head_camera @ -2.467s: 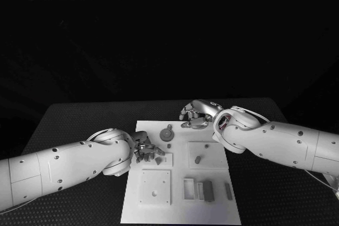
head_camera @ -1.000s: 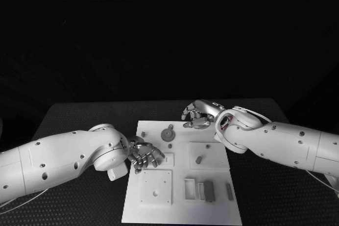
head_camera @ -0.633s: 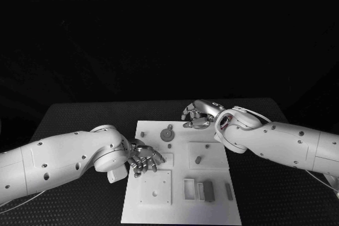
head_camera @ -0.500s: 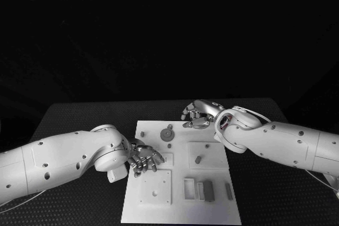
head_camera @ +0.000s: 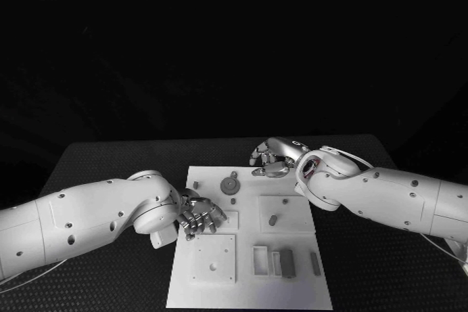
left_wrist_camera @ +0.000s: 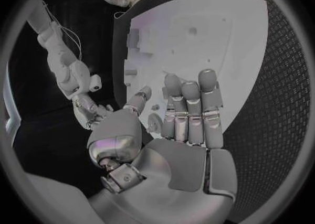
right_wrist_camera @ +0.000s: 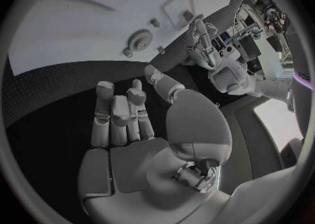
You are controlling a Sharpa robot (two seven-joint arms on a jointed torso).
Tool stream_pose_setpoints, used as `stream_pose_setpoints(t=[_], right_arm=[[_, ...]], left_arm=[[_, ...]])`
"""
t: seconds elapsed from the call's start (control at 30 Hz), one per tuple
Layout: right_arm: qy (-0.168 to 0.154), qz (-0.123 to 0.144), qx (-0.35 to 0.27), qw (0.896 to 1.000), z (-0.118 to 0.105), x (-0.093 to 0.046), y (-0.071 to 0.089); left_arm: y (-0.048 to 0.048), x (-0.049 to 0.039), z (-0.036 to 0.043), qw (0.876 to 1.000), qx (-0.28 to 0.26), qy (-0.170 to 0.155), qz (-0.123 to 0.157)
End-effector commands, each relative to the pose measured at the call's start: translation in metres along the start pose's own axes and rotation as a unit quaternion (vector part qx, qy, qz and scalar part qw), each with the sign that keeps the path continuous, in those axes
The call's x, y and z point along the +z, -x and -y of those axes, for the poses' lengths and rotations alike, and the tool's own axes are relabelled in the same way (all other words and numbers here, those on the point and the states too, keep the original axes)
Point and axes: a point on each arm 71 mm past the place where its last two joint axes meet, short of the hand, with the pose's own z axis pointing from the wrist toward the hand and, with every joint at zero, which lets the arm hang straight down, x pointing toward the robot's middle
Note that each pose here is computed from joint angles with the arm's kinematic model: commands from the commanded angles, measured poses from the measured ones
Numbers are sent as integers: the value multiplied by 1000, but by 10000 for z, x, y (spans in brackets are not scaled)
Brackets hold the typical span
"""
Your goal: Assemble the parts on the task board
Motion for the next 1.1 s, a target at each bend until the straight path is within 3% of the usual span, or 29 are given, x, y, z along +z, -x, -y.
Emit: stream_pose_setpoints(t=[0.03,1.1], right_arm=[[4,-5,0,1000,-12,-1,-11],[5,-5,2,1000,-16,-10,-9]], left_arm=[[11,1,23,1000,8,-1,5],[46,90,58,1000,23,6,20]])
